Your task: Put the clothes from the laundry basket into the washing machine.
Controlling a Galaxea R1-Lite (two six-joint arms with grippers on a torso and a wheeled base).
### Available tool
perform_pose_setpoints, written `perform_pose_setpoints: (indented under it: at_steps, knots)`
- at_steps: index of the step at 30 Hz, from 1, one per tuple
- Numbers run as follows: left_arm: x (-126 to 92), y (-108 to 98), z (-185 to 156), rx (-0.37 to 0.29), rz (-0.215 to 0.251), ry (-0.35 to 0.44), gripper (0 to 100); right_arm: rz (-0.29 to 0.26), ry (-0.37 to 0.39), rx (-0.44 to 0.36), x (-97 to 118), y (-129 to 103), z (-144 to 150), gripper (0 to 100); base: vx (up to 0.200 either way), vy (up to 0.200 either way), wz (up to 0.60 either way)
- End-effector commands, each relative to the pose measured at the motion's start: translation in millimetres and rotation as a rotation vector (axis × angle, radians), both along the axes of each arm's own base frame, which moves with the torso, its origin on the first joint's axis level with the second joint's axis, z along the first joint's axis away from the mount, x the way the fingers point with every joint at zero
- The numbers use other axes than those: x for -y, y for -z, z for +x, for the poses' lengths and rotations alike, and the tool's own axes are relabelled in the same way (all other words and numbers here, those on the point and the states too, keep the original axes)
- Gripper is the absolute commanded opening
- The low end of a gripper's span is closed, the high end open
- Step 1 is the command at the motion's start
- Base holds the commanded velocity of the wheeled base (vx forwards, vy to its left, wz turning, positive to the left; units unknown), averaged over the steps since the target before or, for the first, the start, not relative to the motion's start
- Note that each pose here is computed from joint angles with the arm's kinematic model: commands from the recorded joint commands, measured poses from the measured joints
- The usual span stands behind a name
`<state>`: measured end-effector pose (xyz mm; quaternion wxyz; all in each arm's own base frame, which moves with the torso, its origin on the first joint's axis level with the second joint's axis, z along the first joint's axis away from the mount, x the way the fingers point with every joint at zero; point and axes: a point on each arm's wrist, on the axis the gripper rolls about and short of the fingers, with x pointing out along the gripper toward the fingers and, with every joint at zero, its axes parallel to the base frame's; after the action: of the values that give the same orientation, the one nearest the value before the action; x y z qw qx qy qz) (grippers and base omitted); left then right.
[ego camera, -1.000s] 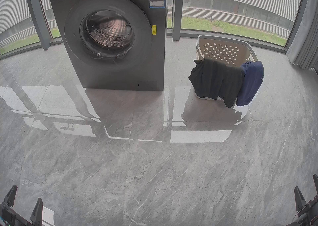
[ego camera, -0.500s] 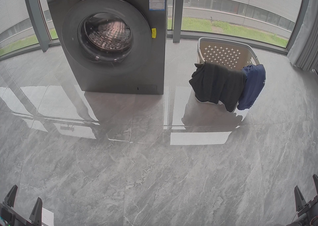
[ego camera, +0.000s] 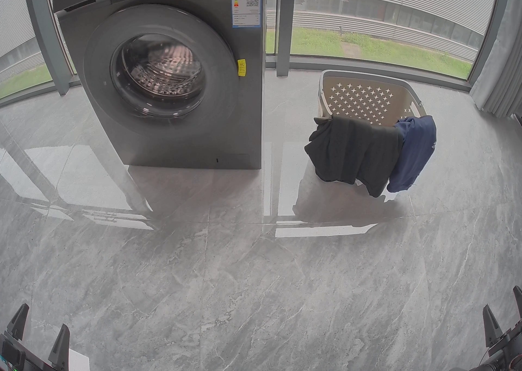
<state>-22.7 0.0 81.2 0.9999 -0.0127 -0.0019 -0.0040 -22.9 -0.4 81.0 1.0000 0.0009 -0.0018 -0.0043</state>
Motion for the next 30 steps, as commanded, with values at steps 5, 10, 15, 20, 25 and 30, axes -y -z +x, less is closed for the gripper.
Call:
perform_pose_setpoints:
  at_steps: [5, 10, 15, 20, 25, 30]
  knots:
    - [0.0, 5.3, -0.1, 0.001, -0.005, -0.002, 100, 0.000, -0.001, -0.007, 0.0, 5.1, 0.5, 100, 0.000, 0.000, 0.00]
    - [0.0, 5.3, -0.1, 0.001, -0.010, -0.002, 100, 0.001, -0.001, -0.007, 0.0, 5.1, 0.5, 100, 0.200, 0.000, 0.00]
    - [0.0, 5.3, -0.1, 0.001, -0.010, -0.002, 100, 0.000, 0.001, -0.007, 0.0, 5.1, 0.5, 100, 0.200, 0.000, 0.00]
    - [0.0, 5.3, -0.1, 0.001, -0.010, -0.002, 100, 0.000, -0.001, -0.007, 0.0, 5.1, 0.5, 100, 0.200, 0.000, 0.00]
    - [0.0, 5.3, -0.1, 0.001, -0.010, -0.002, 100, 0.001, -0.001, -0.007, 0.0, 5.1, 0.5, 100, 0.000, 0.000, 0.00]
    - [0.0, 5.3, -0.1, 0.001, -0.008, -0.002, 100, 0.000, -0.001, -0.007, 0.0, 5.1, 0.5, 100, 0.000, -0.040, 0.00]
